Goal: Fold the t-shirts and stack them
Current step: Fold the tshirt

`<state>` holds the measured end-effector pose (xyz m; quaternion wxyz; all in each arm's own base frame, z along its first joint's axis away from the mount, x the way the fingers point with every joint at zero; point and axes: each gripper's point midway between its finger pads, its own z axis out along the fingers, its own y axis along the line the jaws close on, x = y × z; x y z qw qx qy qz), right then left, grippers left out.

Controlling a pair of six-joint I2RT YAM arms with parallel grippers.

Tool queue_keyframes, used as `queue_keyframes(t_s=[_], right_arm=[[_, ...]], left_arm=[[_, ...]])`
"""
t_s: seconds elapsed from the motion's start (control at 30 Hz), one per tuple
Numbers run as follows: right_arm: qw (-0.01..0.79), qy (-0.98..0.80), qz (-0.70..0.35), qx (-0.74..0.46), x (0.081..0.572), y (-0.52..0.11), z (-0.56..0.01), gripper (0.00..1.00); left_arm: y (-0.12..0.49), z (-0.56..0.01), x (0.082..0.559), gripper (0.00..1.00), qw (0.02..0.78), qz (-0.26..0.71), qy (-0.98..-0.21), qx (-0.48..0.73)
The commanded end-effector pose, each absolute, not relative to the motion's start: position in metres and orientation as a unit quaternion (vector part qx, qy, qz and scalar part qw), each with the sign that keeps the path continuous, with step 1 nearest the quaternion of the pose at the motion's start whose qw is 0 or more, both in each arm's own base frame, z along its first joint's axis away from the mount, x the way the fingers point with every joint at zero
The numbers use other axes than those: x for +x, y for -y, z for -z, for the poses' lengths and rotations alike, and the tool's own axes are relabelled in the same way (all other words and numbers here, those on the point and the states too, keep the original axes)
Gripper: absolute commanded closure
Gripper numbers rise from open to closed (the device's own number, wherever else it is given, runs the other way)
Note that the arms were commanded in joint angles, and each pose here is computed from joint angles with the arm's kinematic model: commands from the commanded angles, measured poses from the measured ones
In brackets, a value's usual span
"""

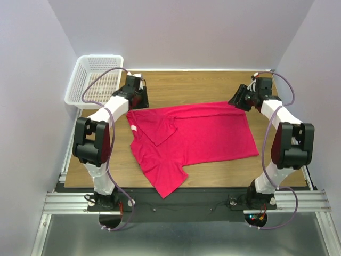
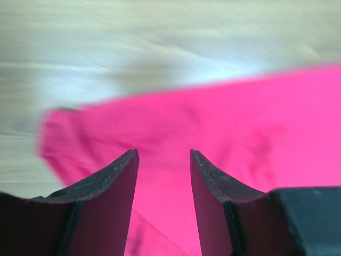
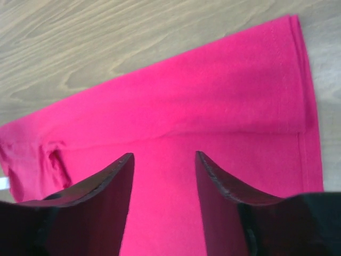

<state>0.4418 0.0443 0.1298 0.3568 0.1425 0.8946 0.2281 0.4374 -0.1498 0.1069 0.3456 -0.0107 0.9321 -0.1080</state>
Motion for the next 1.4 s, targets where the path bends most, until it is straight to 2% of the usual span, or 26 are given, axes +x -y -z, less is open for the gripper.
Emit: queue_keyframes(t_s=[0.0,0.23,0.33,0.4,0.7,1.0,1.27,1.37], right_arm=[[0.371,-0.894,-0.208,0.142,0.471,-0.037,-0.126,0.47],[0.355,-0.908,-0.166,0.149,0.504,-0.022,-0.086,0.68],[0.348,-0.911,-0.136,0.174,0.512,-0.01,-0.068,0.7],[0.347,-0.911,-0.112,0.191,0.516,0.0,-0.059,0.7],[0.302,-0.901,-0.057,0.305,0.5,0.069,-0.007,0.65],[0.299,-0.902,-0.024,0.311,0.485,0.097,-0.009,0.62],[0.309,-0.906,-0.038,0.288,0.489,0.093,-0.019,0.6],[0.306,-0.907,-0.037,0.287,0.487,0.093,-0.017,0.59]], left_arm=[[0.112,-0.105,0.46,0.46,0.351,0.054,-0.934,-0.048],[0.104,-0.082,0.475,0.46,0.339,0.048,-0.937,-0.063],[0.105,-0.067,0.477,0.52,0.324,0.047,-0.943,-0.064],[0.105,-0.058,0.478,0.55,0.317,0.046,-0.945,-0.064],[0.125,-0.047,0.48,0.55,0.304,0.092,-0.947,-0.055],[0.103,-0.115,0.503,0.39,0.389,0.075,-0.911,-0.111],[0.109,-0.11,0.525,0.4,0.378,0.084,-0.911,-0.141],[0.111,-0.105,0.524,0.44,0.372,0.091,-0.912,-0.144]])
